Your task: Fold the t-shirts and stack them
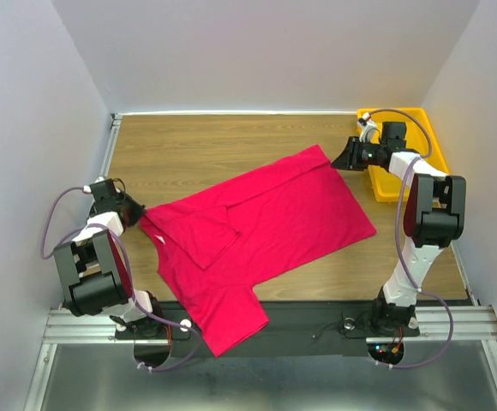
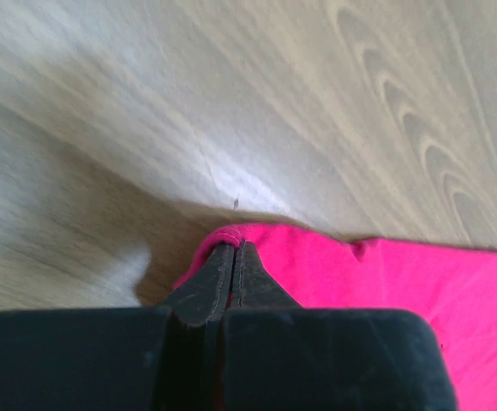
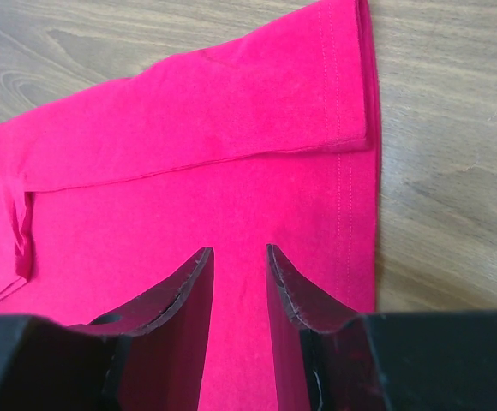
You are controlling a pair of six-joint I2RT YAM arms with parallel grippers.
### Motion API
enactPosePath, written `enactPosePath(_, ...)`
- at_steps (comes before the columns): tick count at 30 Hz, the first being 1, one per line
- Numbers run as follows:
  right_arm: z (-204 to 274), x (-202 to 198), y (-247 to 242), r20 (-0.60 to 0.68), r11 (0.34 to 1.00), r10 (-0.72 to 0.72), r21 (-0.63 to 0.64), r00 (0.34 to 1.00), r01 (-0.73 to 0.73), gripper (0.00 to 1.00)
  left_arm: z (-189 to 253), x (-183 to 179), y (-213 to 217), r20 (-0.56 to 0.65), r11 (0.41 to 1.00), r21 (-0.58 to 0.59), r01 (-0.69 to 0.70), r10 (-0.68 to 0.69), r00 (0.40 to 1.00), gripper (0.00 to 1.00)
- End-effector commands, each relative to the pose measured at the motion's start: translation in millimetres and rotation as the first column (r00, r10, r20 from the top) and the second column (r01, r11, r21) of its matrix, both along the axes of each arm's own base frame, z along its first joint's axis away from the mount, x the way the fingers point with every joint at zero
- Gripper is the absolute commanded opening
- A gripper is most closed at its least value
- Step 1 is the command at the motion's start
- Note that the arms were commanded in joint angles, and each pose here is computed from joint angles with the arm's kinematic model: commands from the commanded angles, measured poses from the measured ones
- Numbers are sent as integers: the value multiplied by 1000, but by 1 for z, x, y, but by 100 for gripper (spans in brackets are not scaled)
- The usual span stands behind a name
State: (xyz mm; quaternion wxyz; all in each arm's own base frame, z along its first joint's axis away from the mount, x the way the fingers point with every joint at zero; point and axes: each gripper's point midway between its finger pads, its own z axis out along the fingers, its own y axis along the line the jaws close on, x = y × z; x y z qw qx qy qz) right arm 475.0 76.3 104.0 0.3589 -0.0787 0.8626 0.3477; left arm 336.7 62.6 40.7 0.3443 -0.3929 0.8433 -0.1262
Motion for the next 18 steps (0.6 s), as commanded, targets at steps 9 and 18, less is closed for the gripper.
enactPosePath(9,-4,1,-6,9,1000,-1,1,1000,1,37,35,24,32,81,995,97,-22,14,997,0)
enactPosePath(18,-10,6,-4,2,1000,6,1,1000,-6,37,14,13,48,42,994,92,-55,52,998,0)
